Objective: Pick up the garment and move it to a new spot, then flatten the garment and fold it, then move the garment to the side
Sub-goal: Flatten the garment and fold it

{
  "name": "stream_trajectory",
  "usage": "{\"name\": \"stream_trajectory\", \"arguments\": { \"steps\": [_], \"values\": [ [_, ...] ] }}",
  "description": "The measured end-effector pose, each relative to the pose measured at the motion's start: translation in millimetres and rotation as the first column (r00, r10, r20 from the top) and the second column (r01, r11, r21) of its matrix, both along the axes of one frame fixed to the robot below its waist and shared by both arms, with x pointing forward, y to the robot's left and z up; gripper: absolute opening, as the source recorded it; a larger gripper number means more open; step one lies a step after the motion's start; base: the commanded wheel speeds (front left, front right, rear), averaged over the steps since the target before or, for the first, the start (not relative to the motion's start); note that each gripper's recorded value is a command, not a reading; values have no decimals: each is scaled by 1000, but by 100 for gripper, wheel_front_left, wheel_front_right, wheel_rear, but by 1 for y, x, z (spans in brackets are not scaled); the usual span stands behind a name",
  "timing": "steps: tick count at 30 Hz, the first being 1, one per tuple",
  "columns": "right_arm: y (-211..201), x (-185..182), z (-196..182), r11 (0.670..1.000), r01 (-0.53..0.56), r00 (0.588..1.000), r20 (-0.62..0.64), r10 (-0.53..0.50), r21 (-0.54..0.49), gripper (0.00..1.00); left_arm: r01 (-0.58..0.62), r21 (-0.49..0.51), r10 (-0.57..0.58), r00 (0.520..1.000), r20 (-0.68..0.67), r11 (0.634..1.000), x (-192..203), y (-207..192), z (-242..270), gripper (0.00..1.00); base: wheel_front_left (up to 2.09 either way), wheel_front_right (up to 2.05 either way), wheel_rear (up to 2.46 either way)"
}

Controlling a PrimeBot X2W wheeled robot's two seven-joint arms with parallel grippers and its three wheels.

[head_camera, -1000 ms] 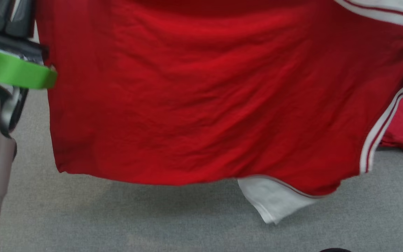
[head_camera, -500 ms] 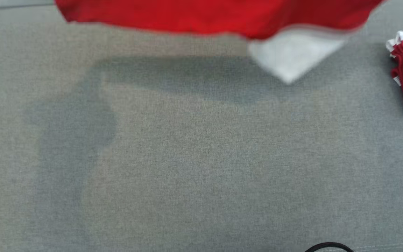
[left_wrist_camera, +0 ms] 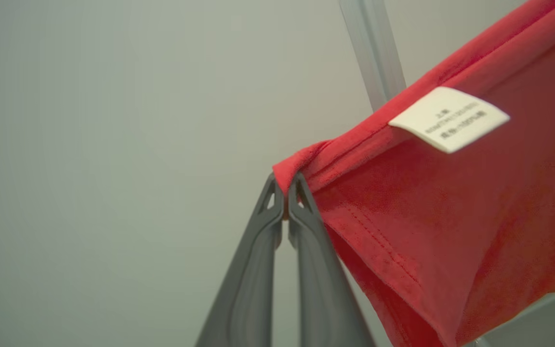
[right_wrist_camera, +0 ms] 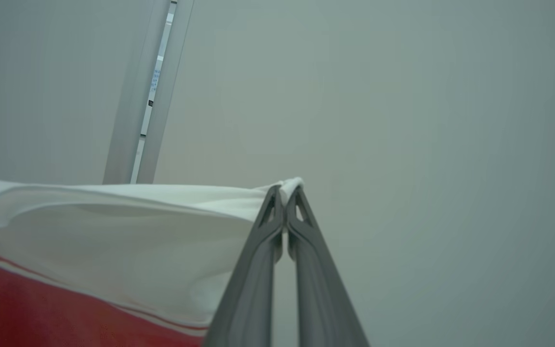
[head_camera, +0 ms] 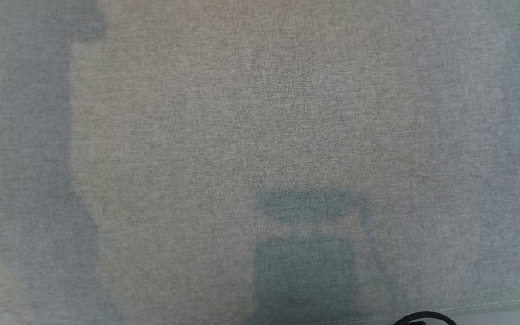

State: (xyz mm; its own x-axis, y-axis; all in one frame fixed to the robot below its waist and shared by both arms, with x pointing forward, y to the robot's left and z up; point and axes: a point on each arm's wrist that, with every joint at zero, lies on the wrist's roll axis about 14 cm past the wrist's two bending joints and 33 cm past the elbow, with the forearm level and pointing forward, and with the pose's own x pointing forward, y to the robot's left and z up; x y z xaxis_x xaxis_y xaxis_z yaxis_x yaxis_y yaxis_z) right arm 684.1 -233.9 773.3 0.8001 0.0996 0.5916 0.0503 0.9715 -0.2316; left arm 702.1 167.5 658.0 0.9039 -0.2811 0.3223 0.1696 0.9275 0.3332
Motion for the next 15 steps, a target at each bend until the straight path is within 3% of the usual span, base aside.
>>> {"name": "stream_trajectory", "arguments": {
  "steps": [5,9,13,15],
  "values": [
    [3,9,-112,998,-62,981,-184,67,28,0,1,-77,-18,976,-218,997,-2,-3,-120,0,0,0,0],
    [0,-27,-243,994,-86,888,-448,108,69,0,-20,-173,-52,914,-403,985,-40,-14,-216,0,0,0,0],
    [-16,-78,-300,988,-37,815,-568,117,150,0,-65,-184,-46,840,-541,981,-91,-9,-275,0,0,0,0],
    [-13,-105,-324,986,-28,771,-624,127,166,0,-107,-214,-32,828,-560,971,-106,-1,-280,0,0,0,0]
  ]
}}
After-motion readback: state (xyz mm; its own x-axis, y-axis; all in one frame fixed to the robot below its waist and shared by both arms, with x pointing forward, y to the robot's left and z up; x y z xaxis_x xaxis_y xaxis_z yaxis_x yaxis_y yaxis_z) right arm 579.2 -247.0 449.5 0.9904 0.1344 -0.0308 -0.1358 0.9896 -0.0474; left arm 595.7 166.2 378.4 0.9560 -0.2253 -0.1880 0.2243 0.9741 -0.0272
